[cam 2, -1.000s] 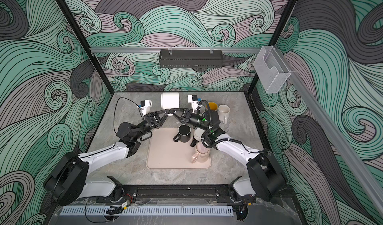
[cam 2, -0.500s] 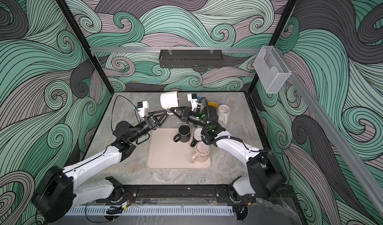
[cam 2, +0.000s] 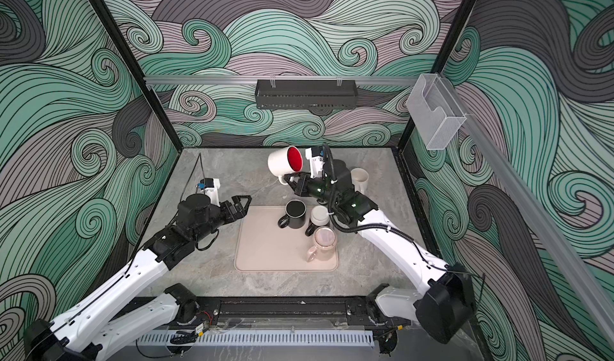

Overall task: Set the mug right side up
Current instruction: 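Open the left gripper and draw it back while the right holds the mug, then carry the red-lined mug beyond the tray and lower it upright by the speckled mug, then open the right gripper and raise it while the left nears the black mug, then lower the left gripper onto the upside-down black mug base on the tray, then lift the black mug with the left gripper while the right rises toward it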

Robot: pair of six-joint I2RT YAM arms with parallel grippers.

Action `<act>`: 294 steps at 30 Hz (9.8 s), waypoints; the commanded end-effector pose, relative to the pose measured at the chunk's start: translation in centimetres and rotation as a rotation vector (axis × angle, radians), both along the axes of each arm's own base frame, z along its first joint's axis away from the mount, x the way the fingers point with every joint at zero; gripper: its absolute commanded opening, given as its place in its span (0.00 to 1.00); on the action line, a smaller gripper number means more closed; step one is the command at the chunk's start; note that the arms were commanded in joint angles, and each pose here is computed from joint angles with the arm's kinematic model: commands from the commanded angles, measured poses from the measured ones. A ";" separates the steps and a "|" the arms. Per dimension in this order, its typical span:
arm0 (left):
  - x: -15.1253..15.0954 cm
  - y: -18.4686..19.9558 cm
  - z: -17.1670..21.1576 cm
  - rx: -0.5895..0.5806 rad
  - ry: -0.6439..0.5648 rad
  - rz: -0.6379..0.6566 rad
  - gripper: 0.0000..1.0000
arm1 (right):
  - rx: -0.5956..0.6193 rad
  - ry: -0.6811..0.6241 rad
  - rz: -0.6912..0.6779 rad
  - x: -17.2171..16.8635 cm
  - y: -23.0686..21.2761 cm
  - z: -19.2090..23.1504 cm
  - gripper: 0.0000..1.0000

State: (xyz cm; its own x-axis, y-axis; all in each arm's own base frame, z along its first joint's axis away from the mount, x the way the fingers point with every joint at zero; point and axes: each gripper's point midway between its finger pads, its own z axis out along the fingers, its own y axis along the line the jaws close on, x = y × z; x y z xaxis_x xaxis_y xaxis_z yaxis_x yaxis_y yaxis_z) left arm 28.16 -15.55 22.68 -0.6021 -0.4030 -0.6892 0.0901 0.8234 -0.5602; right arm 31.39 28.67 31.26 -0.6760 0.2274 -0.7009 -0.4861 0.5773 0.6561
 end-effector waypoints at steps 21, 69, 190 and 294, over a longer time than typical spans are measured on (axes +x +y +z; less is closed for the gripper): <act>-1.4 -2.5 -5.4 0.179 0.160 -0.218 0.96 | -0.677 -0.027 -0.209 7.0 -2.3 -6.9 0.00; -2.3 -3.3 -6.3 0.178 0.126 -0.253 0.95 | -0.859 0.177 -0.198 14.4 -1.2 -19.7 0.00; 2.4 -14.3 -14.3 0.539 0.174 -0.622 0.50 | -0.594 -0.001 -0.113 -1.9 -5.5 -12.2 0.42; -0.1 -8.3 6.6 0.535 -0.352 -0.312 0.00 | -0.512 -0.113 -0.277 -1.1 -8.3 -9.9 0.47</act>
